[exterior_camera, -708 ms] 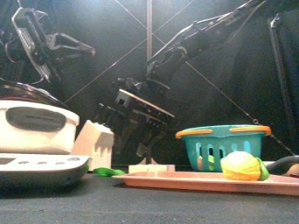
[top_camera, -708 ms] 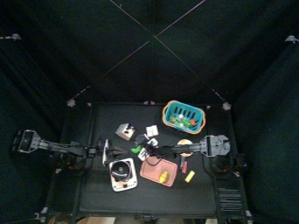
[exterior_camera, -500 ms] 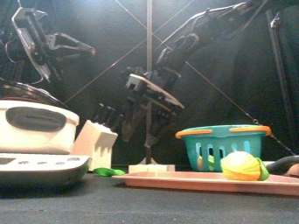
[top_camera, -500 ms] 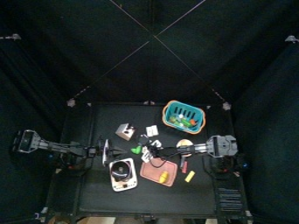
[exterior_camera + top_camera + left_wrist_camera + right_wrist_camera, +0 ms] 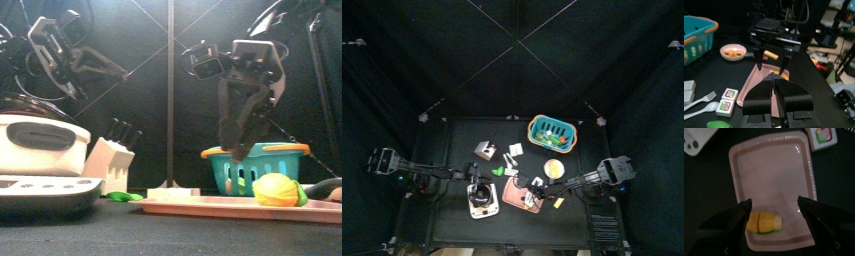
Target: Pick up corn
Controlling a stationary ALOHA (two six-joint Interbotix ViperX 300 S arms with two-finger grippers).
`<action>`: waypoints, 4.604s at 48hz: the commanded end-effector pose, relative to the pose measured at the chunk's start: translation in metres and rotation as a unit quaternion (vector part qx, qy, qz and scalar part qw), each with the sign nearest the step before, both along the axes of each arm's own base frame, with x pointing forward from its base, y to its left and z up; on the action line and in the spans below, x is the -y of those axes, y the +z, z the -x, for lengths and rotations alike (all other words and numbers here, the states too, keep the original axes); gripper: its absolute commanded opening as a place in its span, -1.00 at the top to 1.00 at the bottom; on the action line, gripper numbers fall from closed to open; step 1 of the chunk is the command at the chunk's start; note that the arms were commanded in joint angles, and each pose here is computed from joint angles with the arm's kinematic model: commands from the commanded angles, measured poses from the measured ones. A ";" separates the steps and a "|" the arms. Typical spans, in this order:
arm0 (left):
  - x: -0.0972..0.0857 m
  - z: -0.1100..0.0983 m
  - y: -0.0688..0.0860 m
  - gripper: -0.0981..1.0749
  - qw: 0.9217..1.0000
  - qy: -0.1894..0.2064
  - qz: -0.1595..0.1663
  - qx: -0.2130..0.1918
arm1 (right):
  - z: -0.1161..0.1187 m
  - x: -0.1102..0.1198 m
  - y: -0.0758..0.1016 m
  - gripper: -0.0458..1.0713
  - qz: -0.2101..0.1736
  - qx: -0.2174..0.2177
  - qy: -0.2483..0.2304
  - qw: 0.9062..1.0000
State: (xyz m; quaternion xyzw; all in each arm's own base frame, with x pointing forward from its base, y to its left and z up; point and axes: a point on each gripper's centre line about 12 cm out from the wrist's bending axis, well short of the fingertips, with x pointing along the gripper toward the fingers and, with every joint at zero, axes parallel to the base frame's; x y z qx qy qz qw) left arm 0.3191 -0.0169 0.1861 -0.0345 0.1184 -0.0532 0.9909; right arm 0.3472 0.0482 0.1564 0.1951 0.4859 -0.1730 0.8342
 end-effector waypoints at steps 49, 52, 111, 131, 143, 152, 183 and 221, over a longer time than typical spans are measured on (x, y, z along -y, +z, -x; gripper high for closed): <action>0.056 -0.139 -0.036 -0.90 0.976 0.061 0.138 -0.158 | 0.096 0.072 0.026 -0.89 0.021 0.104 -0.162 0.981; 0.056 -0.141 -0.041 -0.90 0.970 0.076 0.161 -0.164 | 0.098 0.074 0.026 -0.89 0.021 0.104 -0.166 0.980; 0.076 -0.173 -0.088 -0.90 0.961 0.078 0.169 -0.204 | 0.104 0.077 0.018 -0.89 0.023 0.092 -0.171 0.981; 0.078 -0.178 -0.097 -0.90 0.957 0.077 0.168 -0.224 | 0.104 0.077 0.016 -0.89 0.023 0.091 -0.170 0.981; 0.076 -0.176 -0.100 -0.87 0.955 0.078 0.166 -0.231 | 0.104 0.076 0.015 -0.89 0.021 0.089 -0.172 0.981; 0.078 -0.173 -0.103 -0.82 0.951 0.072 0.158 -0.255 | 0.105 0.076 0.014 -0.89 0.022 0.087 -0.172 0.981; 0.078 -0.169 -0.108 -0.80 0.945 0.059 0.136 -0.291 | 0.105 0.076 0.014 -0.89 0.022 0.086 -0.172 0.981; 0.078 -0.166 -0.067 -0.22 0.957 0.042 0.126 -0.259 | 0.105 0.076 0.014 -0.89 0.021 0.087 -0.172 0.981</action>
